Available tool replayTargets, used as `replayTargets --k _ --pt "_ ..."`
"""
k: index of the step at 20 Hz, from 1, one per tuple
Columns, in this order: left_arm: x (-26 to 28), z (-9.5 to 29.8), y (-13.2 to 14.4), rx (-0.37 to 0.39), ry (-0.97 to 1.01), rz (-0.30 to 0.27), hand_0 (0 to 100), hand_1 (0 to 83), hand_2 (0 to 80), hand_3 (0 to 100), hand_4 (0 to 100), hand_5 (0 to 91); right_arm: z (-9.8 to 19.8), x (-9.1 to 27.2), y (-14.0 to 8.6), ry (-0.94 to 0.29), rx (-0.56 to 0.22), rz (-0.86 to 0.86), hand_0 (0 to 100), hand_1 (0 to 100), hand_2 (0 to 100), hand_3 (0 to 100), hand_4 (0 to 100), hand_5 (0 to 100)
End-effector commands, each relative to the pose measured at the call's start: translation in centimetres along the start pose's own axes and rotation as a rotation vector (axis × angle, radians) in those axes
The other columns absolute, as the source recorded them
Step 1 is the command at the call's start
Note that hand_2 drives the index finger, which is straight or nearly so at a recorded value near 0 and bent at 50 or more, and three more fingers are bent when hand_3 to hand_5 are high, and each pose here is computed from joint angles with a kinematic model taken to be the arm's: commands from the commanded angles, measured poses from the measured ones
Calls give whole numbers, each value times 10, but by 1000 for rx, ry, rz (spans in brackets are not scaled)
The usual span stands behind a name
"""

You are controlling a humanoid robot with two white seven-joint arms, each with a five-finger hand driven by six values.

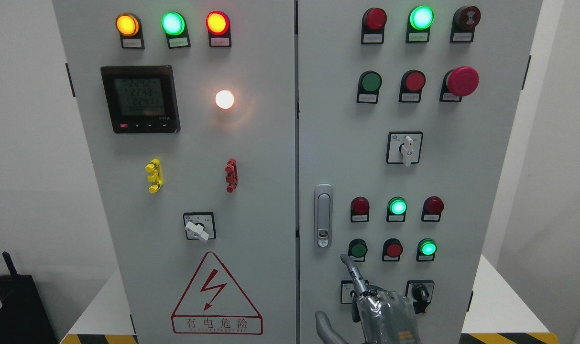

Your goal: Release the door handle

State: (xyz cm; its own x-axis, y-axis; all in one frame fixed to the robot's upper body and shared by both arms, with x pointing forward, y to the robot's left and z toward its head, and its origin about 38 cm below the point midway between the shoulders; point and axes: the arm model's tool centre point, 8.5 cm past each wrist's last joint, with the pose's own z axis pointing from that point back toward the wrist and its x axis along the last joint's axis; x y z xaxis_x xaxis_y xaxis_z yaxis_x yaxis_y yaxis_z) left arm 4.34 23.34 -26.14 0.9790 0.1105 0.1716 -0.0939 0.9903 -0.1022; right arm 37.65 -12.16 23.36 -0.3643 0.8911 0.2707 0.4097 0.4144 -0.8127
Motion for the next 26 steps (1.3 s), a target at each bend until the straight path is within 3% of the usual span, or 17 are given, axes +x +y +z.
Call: replayTargets --k 1,26 --pt "-6 1 0 4 16 13 120 389 0 0 0 0 -12 7 20 -14 42 50 299 260 0 1000 922 985" --pt "-6 1 0 4 16 13 120 389 0 0 0 0 -31 4 18 -1 29 103 304 252 0 1000 930 987"
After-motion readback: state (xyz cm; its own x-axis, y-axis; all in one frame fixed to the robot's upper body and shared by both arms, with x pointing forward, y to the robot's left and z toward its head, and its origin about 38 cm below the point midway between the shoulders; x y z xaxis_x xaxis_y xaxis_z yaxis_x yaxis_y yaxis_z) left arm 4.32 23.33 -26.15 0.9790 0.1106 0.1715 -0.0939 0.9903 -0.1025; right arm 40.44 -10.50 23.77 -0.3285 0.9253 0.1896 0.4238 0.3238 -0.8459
